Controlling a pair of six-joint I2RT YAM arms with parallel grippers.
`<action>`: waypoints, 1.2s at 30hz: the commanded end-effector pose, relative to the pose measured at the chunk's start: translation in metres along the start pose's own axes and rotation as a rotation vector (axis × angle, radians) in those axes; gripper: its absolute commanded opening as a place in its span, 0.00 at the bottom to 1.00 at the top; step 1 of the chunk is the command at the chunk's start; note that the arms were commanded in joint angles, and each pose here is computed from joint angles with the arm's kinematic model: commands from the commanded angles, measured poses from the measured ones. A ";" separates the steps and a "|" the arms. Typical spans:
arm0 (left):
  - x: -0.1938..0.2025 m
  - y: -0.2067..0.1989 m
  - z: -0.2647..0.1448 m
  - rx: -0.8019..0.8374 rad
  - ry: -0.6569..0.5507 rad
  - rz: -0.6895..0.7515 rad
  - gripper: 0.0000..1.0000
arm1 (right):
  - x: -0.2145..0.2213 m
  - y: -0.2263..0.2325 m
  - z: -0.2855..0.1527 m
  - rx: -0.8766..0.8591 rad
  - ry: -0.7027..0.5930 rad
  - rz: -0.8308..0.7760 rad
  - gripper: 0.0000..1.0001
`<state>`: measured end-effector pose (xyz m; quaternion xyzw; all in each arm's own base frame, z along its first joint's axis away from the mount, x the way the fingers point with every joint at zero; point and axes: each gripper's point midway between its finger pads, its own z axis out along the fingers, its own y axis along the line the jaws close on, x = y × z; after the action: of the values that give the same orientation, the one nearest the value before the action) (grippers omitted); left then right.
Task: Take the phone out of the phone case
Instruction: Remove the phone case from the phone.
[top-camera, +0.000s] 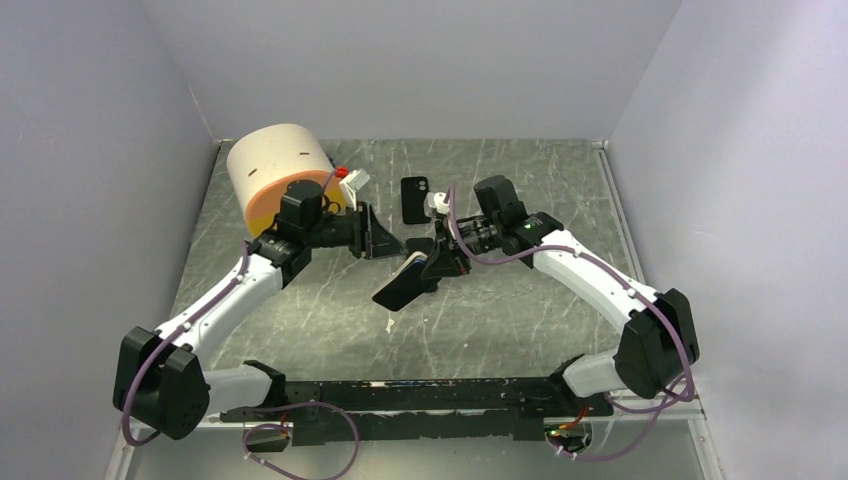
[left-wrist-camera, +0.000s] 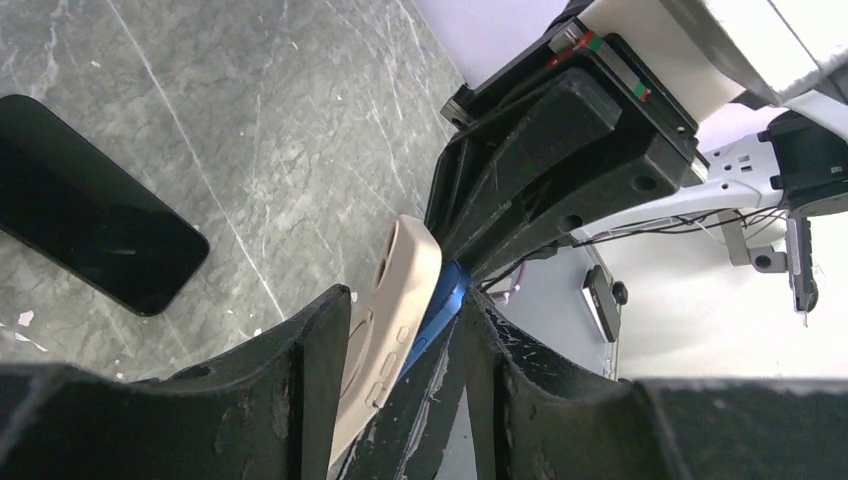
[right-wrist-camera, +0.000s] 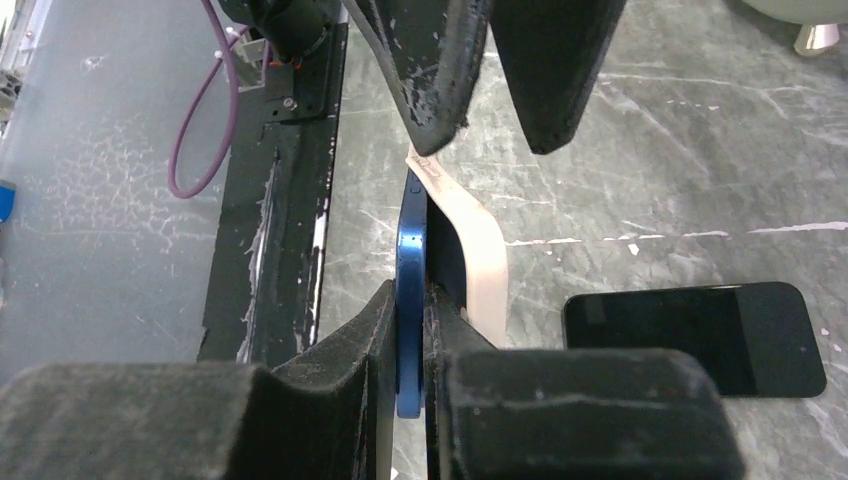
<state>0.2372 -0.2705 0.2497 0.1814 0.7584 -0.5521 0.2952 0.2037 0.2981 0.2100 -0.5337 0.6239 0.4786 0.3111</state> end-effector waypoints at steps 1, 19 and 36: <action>-0.008 -0.008 0.008 0.027 -0.011 0.055 0.49 | -0.035 0.012 -0.004 -0.052 -0.062 -0.145 0.00; 0.020 0.004 0.025 -0.022 0.089 0.056 0.40 | -0.043 0.015 -0.006 -0.061 -0.075 -0.172 0.00; 0.036 -0.011 0.018 0.056 0.133 0.102 0.49 | -0.053 0.008 -0.009 -0.037 -0.090 -0.184 0.00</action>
<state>0.2283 -0.2946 0.2293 0.2298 0.7580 -0.5435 0.2781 0.1935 0.2984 0.2121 -0.5469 0.6167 0.4848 0.2925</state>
